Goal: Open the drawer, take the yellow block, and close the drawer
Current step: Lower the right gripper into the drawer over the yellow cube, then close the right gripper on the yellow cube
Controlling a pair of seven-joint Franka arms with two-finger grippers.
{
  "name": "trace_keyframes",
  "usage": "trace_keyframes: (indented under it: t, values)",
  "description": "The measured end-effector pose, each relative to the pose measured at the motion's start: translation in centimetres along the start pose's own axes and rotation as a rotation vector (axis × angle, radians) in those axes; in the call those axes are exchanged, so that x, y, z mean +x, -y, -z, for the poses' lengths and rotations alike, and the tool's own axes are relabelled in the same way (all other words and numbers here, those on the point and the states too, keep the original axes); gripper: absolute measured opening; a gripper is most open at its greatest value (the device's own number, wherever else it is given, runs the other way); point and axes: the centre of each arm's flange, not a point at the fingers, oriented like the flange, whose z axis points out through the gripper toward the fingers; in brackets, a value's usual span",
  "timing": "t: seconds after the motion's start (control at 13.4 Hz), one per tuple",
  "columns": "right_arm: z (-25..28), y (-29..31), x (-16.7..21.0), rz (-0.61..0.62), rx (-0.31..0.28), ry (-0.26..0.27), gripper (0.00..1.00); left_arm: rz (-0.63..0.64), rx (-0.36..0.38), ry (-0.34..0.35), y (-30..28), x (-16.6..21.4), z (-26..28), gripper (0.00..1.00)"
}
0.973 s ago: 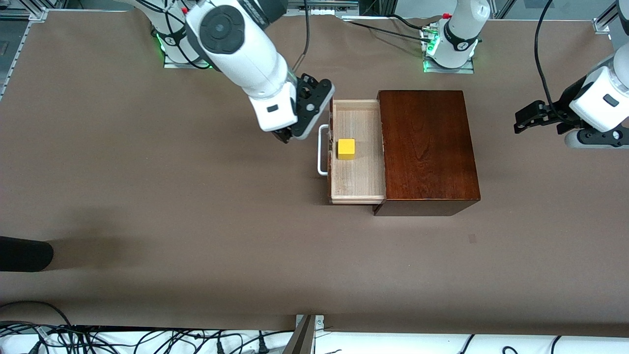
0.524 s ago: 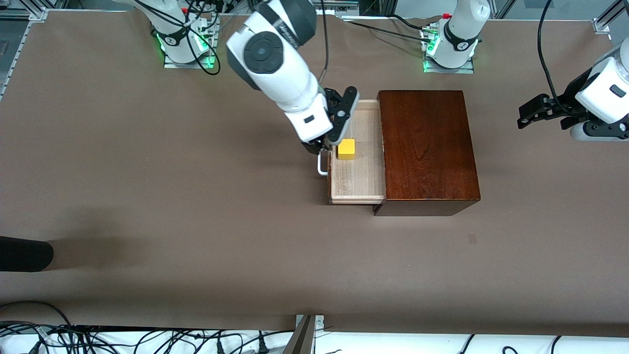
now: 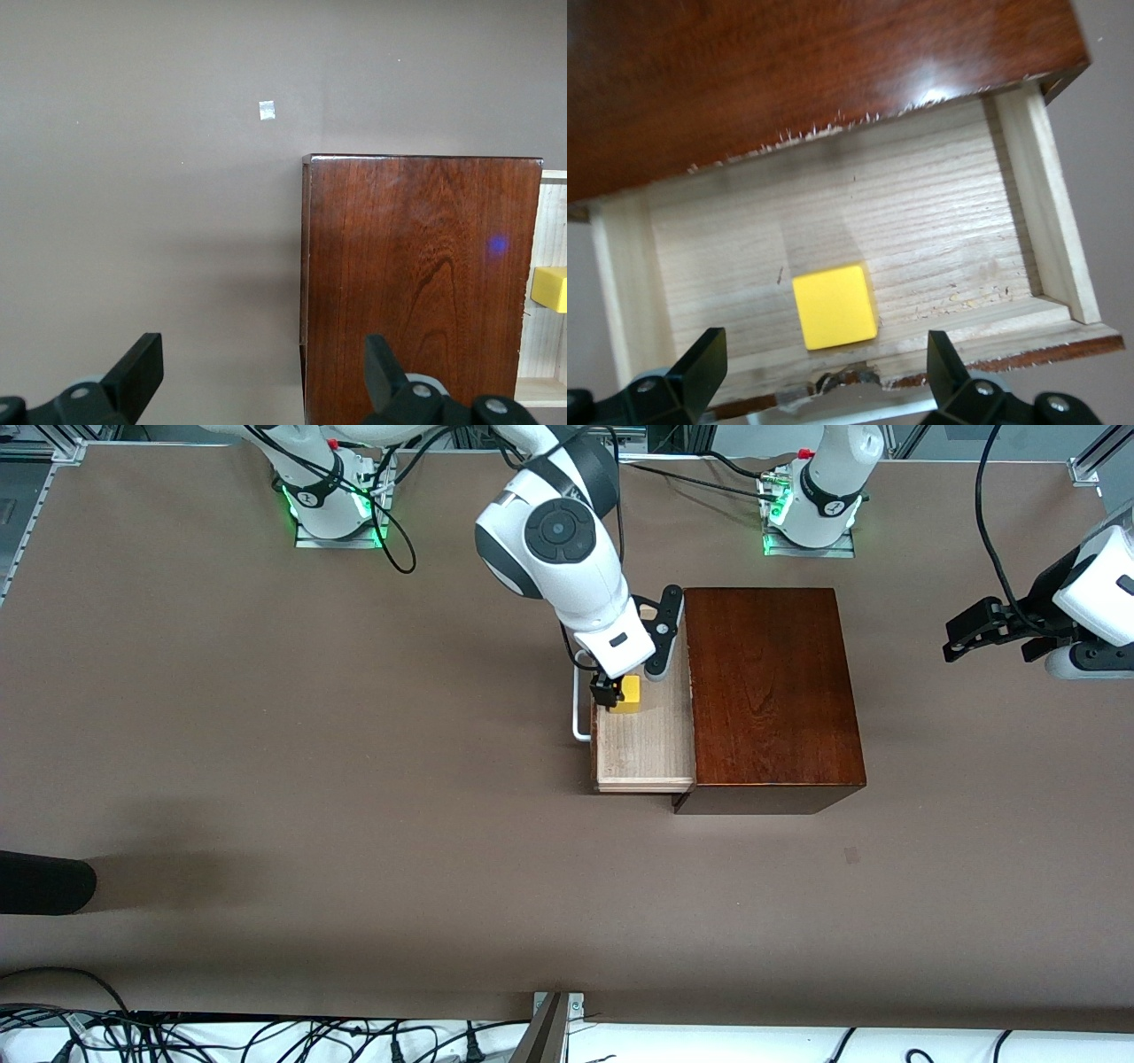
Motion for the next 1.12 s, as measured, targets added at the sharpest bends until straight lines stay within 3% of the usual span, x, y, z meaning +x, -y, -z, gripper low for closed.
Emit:
trace_keyframes:
  t: [0.3, 1.12]
  values:
    - [-3.9, 0.9, 0.0, 0.070, -0.019, 0.068, 1.00, 0.009, 0.005, -0.011, 0.2, 0.1, 0.2, 1.00]
    - [-7.7, 2.8, 0.4, 0.136, -0.044, 0.137, 1.00, 0.009, 0.006, -0.009, 0.0, 0.5, -0.3, 1.00]
